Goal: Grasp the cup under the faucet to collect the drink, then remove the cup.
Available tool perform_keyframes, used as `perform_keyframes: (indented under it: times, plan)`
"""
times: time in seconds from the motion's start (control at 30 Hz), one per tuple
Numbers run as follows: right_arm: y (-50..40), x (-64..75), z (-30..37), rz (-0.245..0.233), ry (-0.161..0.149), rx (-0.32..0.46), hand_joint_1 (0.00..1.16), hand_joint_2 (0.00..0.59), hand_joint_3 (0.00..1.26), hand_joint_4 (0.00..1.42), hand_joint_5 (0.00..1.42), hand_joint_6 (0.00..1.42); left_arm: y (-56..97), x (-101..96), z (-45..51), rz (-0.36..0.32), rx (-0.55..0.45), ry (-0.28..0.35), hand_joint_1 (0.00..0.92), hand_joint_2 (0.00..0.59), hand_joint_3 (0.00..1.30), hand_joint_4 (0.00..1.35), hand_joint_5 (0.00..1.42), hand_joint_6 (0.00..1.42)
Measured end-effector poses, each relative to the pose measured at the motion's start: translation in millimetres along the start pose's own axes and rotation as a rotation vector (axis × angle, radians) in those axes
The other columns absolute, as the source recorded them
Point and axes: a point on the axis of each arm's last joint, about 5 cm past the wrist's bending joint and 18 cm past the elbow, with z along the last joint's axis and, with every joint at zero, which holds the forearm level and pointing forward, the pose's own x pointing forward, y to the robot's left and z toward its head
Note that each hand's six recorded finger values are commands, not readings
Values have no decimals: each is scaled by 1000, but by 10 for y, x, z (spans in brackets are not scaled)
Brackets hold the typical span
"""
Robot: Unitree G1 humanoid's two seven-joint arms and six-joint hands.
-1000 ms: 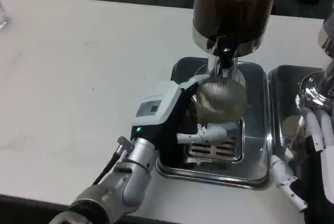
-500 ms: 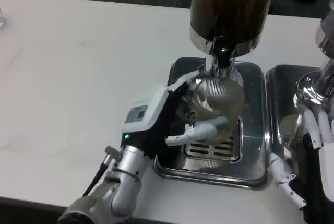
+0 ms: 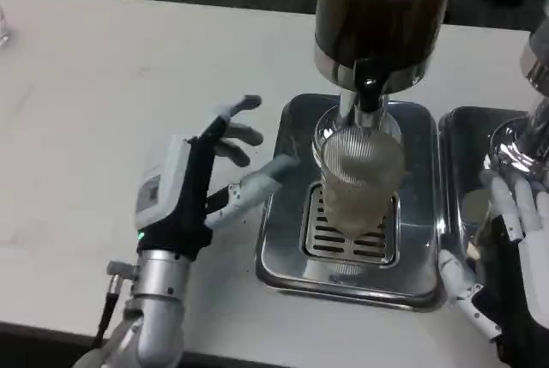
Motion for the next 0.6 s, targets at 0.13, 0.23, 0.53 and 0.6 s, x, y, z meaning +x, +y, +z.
perform_keyframes:
  times: [0.13, 0.23, 0.53, 0.6]
  plan:
    - [0, 8, -7, -1, -13, -7, 148, 440, 64, 0, 0, 36, 160, -87, -87, -2, -10, 24, 0, 0, 200, 304, 443, 271]
    - [14, 10, -19, 11, -28, -12, 234, 430, 16, 0, 0, 34, 320, -98, -62, 37, -69, -40, 0, 0, 177, 249, 395, 259]
    - [27, 9, -13, 26, -49, -9, 283, 414, 0, 0, 0, 34, 662, 69, 218, -102, -294, -245, 0, 0, 0, 0, 0, 0]
    - [26, 9, -11, 30, -52, -6, 307, 406, 0, 0, 0, 34, 732, 117, 246, -162, -343, -259, 0, 0, 0, 0, 0, 0]
